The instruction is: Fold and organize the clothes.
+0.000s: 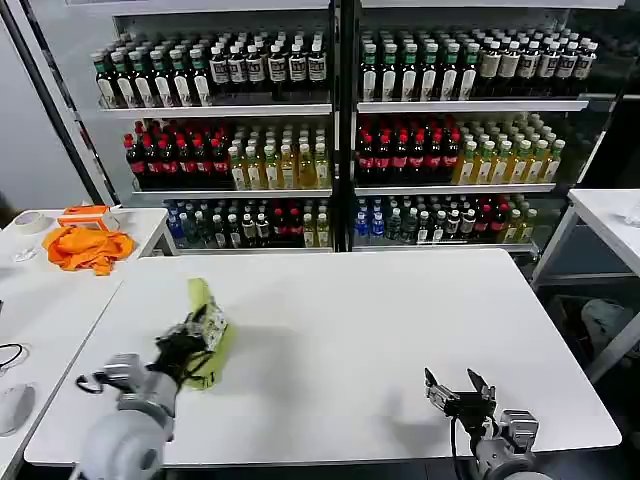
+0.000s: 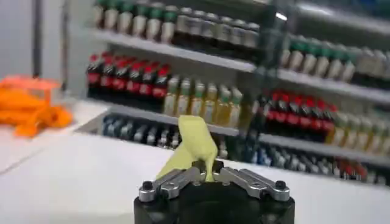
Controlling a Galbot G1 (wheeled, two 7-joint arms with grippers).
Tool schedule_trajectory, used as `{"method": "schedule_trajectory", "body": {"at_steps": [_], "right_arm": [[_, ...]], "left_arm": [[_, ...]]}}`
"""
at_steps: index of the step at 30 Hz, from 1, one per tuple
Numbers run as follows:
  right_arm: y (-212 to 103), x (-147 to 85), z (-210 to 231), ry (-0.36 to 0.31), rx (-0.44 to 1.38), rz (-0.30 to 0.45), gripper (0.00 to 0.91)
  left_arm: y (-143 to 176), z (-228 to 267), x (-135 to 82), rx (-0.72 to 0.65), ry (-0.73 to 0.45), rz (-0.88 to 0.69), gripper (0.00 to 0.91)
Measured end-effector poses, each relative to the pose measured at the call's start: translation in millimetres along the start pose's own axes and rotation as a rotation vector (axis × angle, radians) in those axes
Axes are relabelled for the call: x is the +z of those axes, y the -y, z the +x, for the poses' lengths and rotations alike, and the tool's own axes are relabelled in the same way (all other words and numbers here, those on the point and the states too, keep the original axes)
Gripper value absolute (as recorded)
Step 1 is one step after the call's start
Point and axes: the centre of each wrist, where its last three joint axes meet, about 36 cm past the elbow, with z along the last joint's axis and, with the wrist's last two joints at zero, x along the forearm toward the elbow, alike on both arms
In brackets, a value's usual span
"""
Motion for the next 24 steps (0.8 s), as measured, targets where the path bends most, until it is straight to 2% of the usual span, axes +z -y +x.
{"method": "schedule_trajectory", "body": {"at_steps": [6,19,21,22,24], "right_arm": [[5,-1,-1,0.003,0.016,0.003,0.907],[10,-3,-5,0.011,0.027,0.005,0.907],[10,-3,-7,0.011,0.026,0.006,0.907],[10,-3,-8,0.011,0.025,0.006,0.907],[9,-3,-10,0.01,0.022,0.005,0.907]], "left_arm": [[58,-11,19,0.08,-0.01,-0.142,0.03],[186,-36,51,0.253,-0.102,-0.169,0.04],[203,-40,56,0.26,-0.11,-0.169,0.212],[211,-42,59,0.263,-0.115,-0.169,0.262],[228,-46,63,0.267,-0.119,-0.169,0.464]]}}
